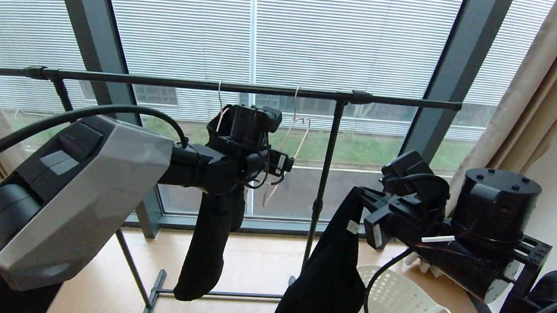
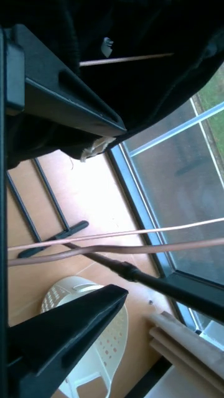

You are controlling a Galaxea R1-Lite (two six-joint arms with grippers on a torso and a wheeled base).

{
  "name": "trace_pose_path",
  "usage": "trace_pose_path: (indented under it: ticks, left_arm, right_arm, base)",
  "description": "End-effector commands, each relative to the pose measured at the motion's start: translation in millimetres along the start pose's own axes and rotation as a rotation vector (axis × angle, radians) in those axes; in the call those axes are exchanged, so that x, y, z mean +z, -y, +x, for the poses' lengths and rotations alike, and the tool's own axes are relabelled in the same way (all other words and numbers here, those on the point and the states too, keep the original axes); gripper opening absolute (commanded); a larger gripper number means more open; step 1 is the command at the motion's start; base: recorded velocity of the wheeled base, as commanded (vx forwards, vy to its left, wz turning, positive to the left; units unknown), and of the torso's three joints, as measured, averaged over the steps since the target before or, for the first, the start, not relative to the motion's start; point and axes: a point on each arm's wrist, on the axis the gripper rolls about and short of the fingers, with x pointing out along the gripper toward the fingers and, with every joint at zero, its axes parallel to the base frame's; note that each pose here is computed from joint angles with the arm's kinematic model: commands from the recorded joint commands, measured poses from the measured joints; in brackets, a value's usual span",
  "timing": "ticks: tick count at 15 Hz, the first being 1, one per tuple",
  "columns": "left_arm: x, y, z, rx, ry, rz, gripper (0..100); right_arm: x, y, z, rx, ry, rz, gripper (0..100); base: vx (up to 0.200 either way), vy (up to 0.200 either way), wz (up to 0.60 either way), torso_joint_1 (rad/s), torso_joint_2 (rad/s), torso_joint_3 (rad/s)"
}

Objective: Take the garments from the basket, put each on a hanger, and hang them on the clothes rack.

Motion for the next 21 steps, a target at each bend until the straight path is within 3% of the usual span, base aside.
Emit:
trace_pose_path:
  ticks: [1,7,8,21]
  left_arm:
    - [-5,3.6,6,-0.005,-0.005,0.003,100]
    - [-10,9.9,15,0.043,-0.006,0.011,100]
    - [-10,10.0,16,0.047,-0.008,0.011,0]
    - [0,5.6,8,0.053,0.012,-0.001,0]
  right_arm:
    - [-2.1,-0.9,2,0.003,-0.008,-0.002,0]
    - [-4.0,-1.6,4,0.004,-0.015,-0.003,0]
    - [-4.0,-1.6,4,0.004,-0.015,-0.003,0]
    - [-4.6,-2.6,3,0.008,-0.018,-0.004,0]
  base:
    - [0.0,0.0,0.0,0.0,0.0,0.0]
    - [0.0,0.0,0.0,0.0,0.0,0.0]
    - [0.0,0.0,0.0,0.0,0.0,0.0]
    - [0.0,0.0,0.0,0.0,0.0,0.0]
